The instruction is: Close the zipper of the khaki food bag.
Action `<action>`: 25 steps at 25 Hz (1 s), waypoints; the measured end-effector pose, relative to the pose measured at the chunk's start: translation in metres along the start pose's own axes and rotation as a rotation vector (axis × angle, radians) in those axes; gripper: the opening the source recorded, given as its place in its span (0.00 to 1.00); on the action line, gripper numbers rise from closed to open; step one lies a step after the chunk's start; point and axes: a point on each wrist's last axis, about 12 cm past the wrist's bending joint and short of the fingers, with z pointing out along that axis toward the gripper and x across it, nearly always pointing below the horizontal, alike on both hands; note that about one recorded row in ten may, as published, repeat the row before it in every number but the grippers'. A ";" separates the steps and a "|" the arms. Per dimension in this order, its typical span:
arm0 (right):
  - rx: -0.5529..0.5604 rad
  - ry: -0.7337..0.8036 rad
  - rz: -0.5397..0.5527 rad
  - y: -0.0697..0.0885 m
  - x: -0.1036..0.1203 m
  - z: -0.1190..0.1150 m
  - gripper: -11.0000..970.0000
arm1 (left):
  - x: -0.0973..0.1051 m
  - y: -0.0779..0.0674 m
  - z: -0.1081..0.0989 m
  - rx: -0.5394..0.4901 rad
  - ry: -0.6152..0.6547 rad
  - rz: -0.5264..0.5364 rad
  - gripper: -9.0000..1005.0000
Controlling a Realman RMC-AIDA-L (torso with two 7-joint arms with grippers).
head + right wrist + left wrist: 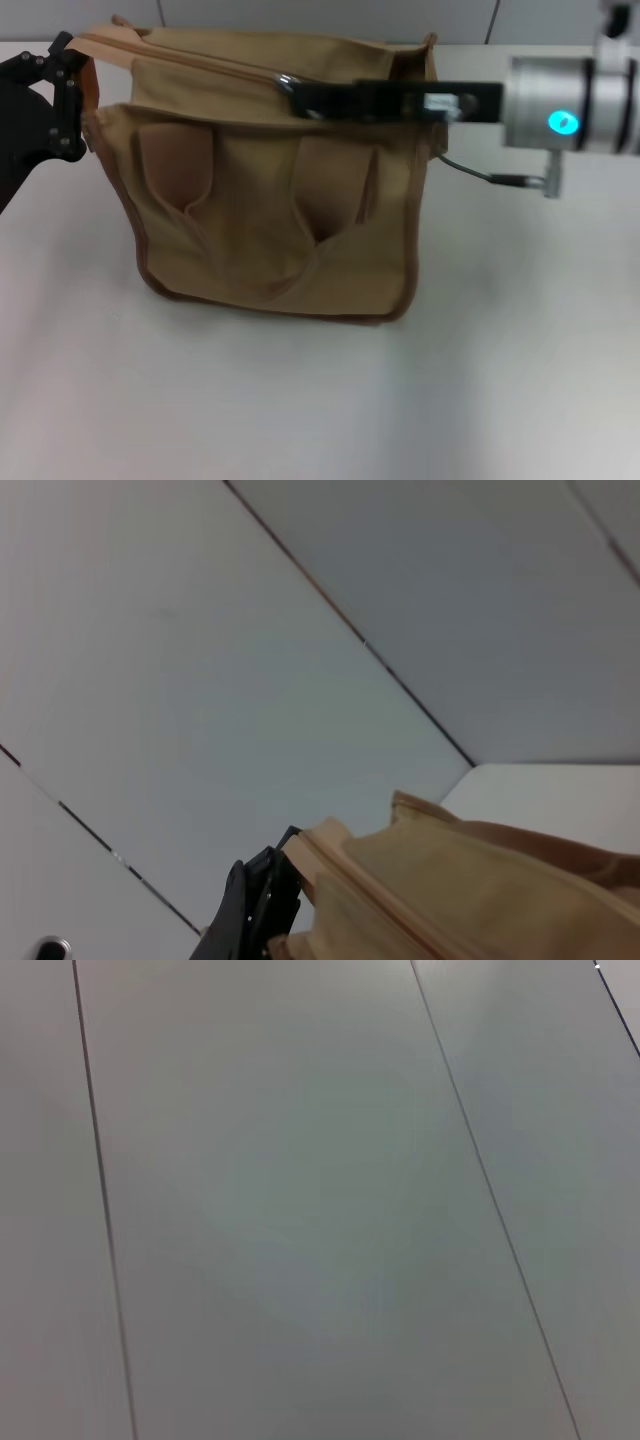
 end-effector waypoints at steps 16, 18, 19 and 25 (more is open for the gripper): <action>0.030 -0.100 -0.019 -0.015 0.023 -0.060 0.04 | 0.005 -0.002 -0.004 -0.023 0.034 -0.019 0.06; 0.018 -0.109 -0.042 -0.013 0.023 -0.062 0.05 | 0.005 -0.004 -0.003 -0.018 0.032 -0.025 0.06; 0.014 -0.118 -0.052 -0.013 0.022 -0.064 0.05 | 0.005 -0.004 -0.002 -0.016 0.031 -0.029 0.06; -0.060 -0.206 -0.179 -0.004 0.029 -0.086 0.07 | 0.007 -0.006 -0.003 -0.018 0.037 -0.038 0.06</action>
